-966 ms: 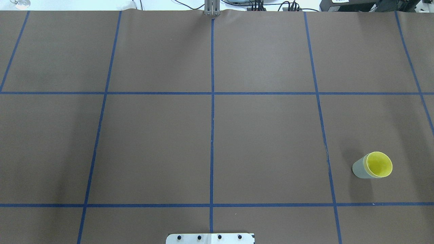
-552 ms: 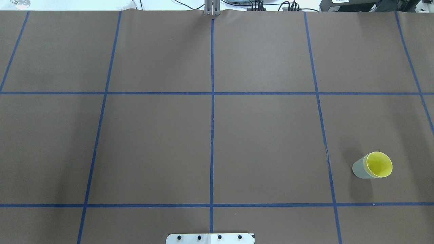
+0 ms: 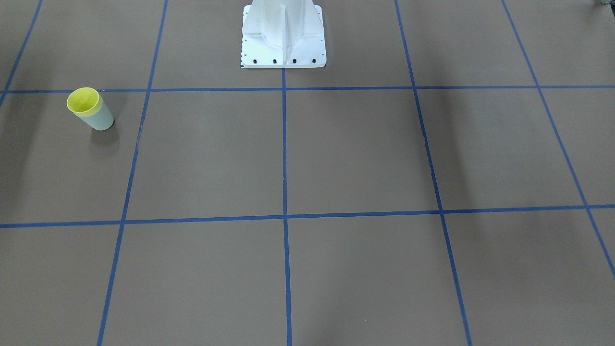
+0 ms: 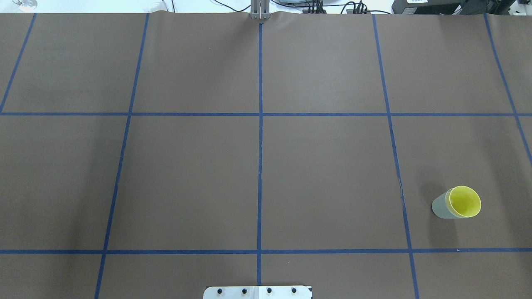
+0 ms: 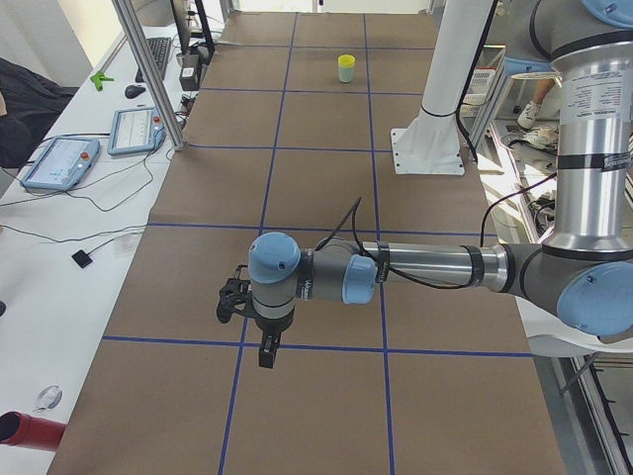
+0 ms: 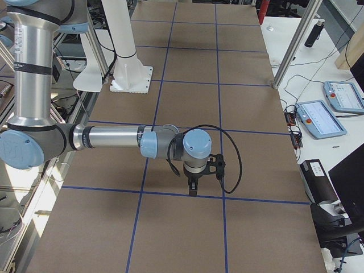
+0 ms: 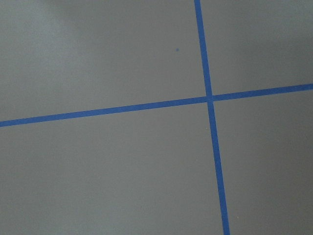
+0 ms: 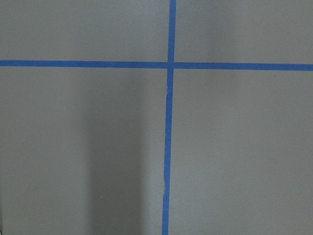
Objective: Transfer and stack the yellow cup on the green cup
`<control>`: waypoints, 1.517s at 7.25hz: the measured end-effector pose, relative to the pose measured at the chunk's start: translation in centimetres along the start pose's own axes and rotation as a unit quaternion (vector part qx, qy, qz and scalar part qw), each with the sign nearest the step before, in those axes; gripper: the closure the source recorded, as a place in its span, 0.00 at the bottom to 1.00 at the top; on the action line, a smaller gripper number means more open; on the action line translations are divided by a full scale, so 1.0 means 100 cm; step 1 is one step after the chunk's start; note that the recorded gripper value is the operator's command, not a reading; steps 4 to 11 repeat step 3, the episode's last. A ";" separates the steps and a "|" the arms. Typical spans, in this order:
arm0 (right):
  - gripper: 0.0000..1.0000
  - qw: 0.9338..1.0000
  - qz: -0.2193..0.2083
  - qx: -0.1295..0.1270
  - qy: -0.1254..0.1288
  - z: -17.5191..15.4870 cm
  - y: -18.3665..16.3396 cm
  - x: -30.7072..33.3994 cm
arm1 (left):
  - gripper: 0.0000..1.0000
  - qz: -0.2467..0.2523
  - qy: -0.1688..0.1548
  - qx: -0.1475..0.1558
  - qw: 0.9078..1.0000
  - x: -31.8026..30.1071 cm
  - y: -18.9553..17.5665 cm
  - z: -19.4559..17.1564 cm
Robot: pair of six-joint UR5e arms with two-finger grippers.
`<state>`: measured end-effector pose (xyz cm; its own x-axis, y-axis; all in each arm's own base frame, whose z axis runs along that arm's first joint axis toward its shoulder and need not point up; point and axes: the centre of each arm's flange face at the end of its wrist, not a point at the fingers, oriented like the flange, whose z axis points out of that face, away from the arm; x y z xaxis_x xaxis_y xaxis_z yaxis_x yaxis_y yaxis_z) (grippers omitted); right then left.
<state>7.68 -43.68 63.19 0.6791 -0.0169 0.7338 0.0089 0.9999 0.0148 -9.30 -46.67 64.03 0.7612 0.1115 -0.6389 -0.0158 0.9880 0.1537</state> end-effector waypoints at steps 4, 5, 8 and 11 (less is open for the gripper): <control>0.01 1.000 -0.001 0.001 0.000 -0.001 -0.001 -0.001 | 0.00 0.000 0.000 0.000 1.000 0.000 0.000 0.000; 0.01 1.000 -0.001 0.001 0.000 -0.001 -0.001 -0.001 | 0.00 0.000 0.000 0.000 1.000 0.000 0.000 0.000; 0.01 1.000 -0.001 0.001 0.000 -0.001 -0.001 -0.001 | 0.00 0.000 0.000 0.000 1.000 0.000 0.000 0.000; 0.01 1.000 -0.001 0.001 0.000 -0.001 -0.001 -0.001 | 0.00 0.000 0.000 0.000 1.000 0.000 0.000 0.000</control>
